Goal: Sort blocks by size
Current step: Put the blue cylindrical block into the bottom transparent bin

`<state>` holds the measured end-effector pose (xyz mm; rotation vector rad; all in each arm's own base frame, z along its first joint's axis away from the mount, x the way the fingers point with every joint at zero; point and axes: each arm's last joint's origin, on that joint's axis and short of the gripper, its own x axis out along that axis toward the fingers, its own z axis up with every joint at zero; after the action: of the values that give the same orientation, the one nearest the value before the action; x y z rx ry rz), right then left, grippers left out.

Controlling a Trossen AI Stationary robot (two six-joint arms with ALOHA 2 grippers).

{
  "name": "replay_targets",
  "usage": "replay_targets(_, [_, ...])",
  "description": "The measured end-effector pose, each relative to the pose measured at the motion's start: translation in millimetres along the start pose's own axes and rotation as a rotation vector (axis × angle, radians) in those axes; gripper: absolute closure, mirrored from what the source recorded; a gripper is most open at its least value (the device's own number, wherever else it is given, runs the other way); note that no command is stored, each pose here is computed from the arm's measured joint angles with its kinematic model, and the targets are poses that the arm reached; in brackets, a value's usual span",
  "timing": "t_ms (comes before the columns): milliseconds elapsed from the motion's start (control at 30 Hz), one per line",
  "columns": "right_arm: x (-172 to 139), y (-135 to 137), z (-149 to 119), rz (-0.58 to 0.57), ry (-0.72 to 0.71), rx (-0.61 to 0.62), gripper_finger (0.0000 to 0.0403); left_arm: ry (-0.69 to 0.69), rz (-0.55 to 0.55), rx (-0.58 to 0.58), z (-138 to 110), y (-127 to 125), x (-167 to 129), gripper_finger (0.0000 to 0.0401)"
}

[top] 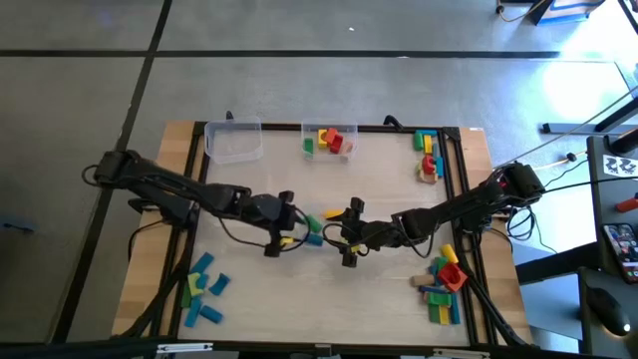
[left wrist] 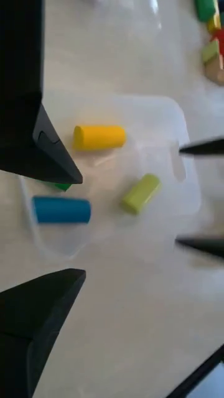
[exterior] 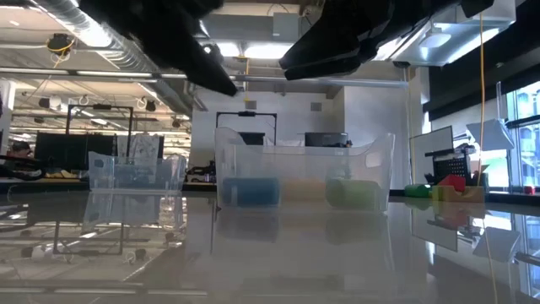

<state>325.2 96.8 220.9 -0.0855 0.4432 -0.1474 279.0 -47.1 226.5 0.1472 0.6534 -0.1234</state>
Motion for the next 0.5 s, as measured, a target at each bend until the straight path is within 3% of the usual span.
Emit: replay_targets(500, [0,0,0,0.001,-0.001,0.005,0.0139,0.163,-0.212,0.171,-17,-68,-41,0.0169])
